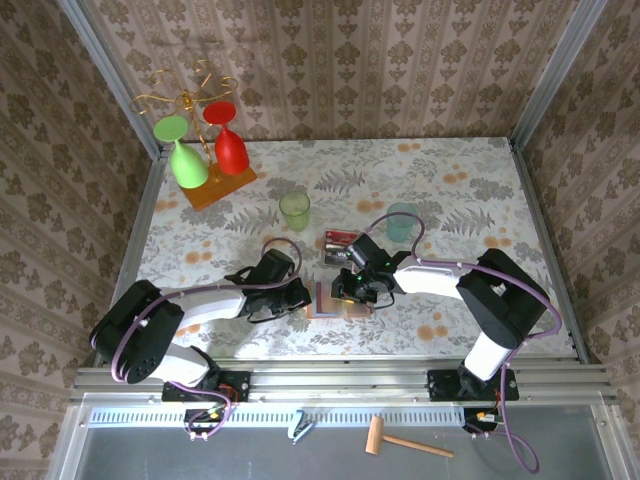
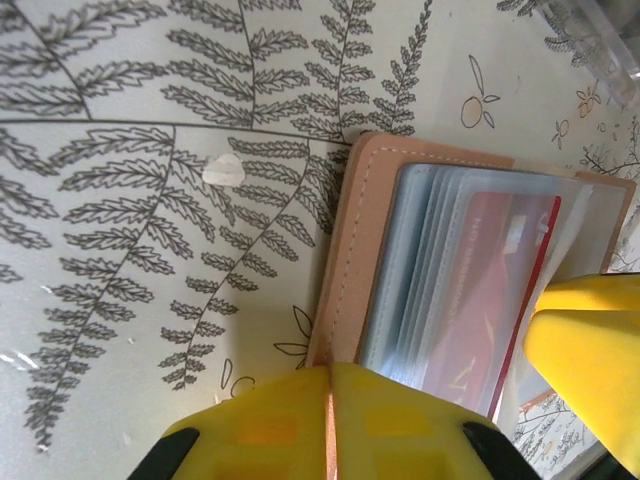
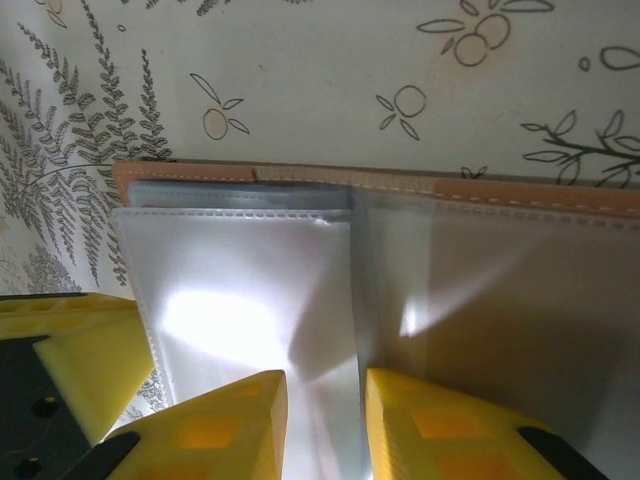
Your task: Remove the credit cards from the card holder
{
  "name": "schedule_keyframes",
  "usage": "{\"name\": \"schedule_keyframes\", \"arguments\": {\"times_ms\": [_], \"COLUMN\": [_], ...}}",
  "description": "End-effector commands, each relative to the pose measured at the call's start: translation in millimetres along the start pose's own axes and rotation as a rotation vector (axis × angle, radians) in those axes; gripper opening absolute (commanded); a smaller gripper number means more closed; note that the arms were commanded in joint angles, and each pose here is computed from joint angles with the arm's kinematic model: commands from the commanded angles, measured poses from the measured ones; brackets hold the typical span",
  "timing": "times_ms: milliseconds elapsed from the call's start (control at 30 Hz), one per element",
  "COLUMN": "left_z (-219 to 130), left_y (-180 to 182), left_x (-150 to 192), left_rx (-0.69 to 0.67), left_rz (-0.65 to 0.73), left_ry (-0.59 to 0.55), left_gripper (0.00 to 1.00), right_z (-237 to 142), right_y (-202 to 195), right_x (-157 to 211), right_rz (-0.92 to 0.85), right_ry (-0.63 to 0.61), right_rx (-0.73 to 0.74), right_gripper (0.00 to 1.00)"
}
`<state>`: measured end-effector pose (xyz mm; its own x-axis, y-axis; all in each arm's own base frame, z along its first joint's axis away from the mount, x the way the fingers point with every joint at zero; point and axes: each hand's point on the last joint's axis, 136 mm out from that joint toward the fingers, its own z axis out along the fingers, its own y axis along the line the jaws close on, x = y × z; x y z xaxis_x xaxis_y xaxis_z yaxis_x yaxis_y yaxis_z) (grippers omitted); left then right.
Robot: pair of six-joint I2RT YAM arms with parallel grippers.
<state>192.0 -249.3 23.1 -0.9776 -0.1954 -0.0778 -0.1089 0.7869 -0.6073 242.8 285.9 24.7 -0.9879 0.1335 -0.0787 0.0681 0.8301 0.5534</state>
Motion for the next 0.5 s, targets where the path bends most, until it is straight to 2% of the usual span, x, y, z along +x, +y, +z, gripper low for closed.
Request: {"name": "schedule_keyframes", "arguments": {"times_ms": [0,133,300,467], "left_z": [-12.0,-17.4,-12.3,-1.8], "left_y": [-12.4,-30.9,-48.7,-53.8], "left_x": [-7.1,-11.9,-12.0,-11.1], "left_rx": [0.012,0.096,0.208,0.258], "left_rz": [0.009,-0.002,-0.036,-0.063], "left_ry": [-0.025,-0.042,-0.021,0.007], "left_gripper": [0.10,0.11,0.23,0.27], "right_z": [1.9,1.9,1.0,0.5], "right_y": [-10.5,-10.6,-10.5,-10.3], "right_x": [1.7,1.9,1.9,2.2], "right_rz": [0.006,0.008,0.009,0.008], "right_ry": [0.003,0.005,0.004,0.004], "right_rx": [0.023,0.022,0.021,0.021], "right_gripper": [0.27,0.27,0.27,0.27]}}
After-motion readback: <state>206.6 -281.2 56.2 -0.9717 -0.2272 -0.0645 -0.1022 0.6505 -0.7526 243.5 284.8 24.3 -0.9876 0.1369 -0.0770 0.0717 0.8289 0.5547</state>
